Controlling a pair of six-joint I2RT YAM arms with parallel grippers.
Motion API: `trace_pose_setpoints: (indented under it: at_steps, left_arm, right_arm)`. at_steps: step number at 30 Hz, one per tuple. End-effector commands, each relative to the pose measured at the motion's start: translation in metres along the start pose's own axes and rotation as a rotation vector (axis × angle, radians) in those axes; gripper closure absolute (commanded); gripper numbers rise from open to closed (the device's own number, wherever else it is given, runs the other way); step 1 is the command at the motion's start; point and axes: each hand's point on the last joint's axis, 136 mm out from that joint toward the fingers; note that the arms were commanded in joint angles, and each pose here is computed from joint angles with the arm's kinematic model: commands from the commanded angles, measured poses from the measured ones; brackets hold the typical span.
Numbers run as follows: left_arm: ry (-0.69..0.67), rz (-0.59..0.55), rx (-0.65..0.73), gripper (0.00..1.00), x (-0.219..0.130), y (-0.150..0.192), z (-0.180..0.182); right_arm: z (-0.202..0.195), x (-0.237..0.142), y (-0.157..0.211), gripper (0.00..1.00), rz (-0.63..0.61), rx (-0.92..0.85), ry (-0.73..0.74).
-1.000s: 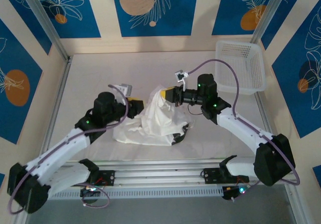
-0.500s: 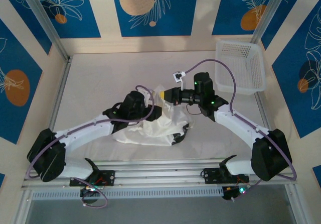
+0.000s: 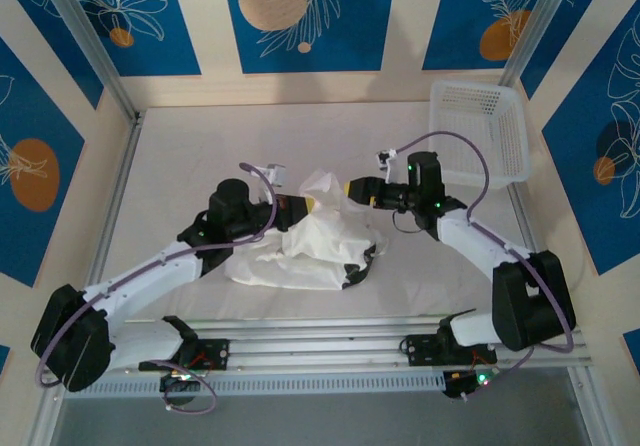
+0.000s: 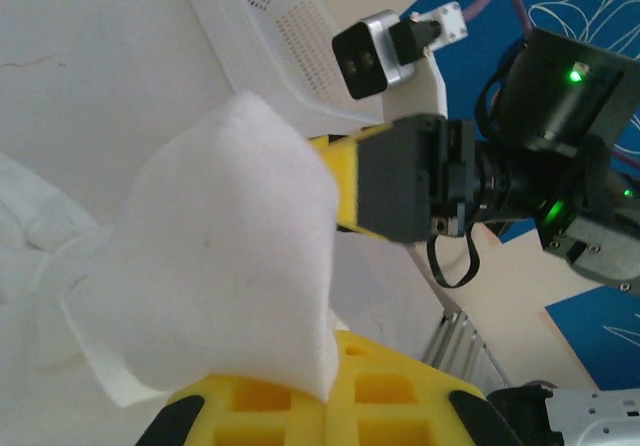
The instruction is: Fold the inside-out t-shirt
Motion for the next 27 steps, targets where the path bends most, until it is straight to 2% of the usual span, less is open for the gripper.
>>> trace_pose_setpoints:
  at_steps: [1,8,12,14,15,18,21,24,27]
  left_arm:
    - [0.028,0.02,-0.014,1.0,0.0,0.009,0.002]
    - [0.05,0.036,0.003,1.0,0.005,0.006,-0.004]
    - [0.048,0.027,0.011,1.0,0.003,0.003,-0.005]
    - [0.044,0.022,0.011,1.0,0.002,0.003,-0.005]
    - [0.043,0.02,0.013,1.0,0.001,0.003,-0.005]
    - [-0.011,0.023,0.023,1.0,-0.004,0.006,0.003]
    - [-0.159,-0.005,-0.013,1.0,-0.019,0.009,0.035]
    - [-0.188,-0.047,-0.057,1.0,-0.031,0.009,0.055]
    - [-0.242,-0.011,-0.05,1.0,-0.031,0.016,0.072]
  right_arm:
    - [0.039,-0.005,-0.001,0.29,-0.056,-0.137,-0.139]
    - [0.008,0.024,0.013,0.26,0.002,-0.027,-0.067]
    - [0.011,0.043,0.025,0.25,0.067,-0.078,-0.07]
    - [0.004,0.05,0.028,0.29,0.08,-0.072,-0.037]
    - [-0.003,0.051,0.027,0.34,0.076,-0.049,-0.011]
    - [-0.024,0.044,0.018,0.66,0.039,0.023,0.084]
    - [-0.043,0.022,0.006,0.99,0.006,0.081,0.155]
    - [-0.018,-0.007,-0.006,1.0,-0.013,0.086,-0.012]
    - [0.01,-0.027,-0.014,1.0,-0.061,0.056,-0.113]
Point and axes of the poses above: each hand's point on the last joint's axis, 136 mm out from that joint toward the fingers, its own x axis out along the fingers, its own z axis along the line the jaws close on, y = z × x, and after that the axes turned 4 degrees about x, right-handed
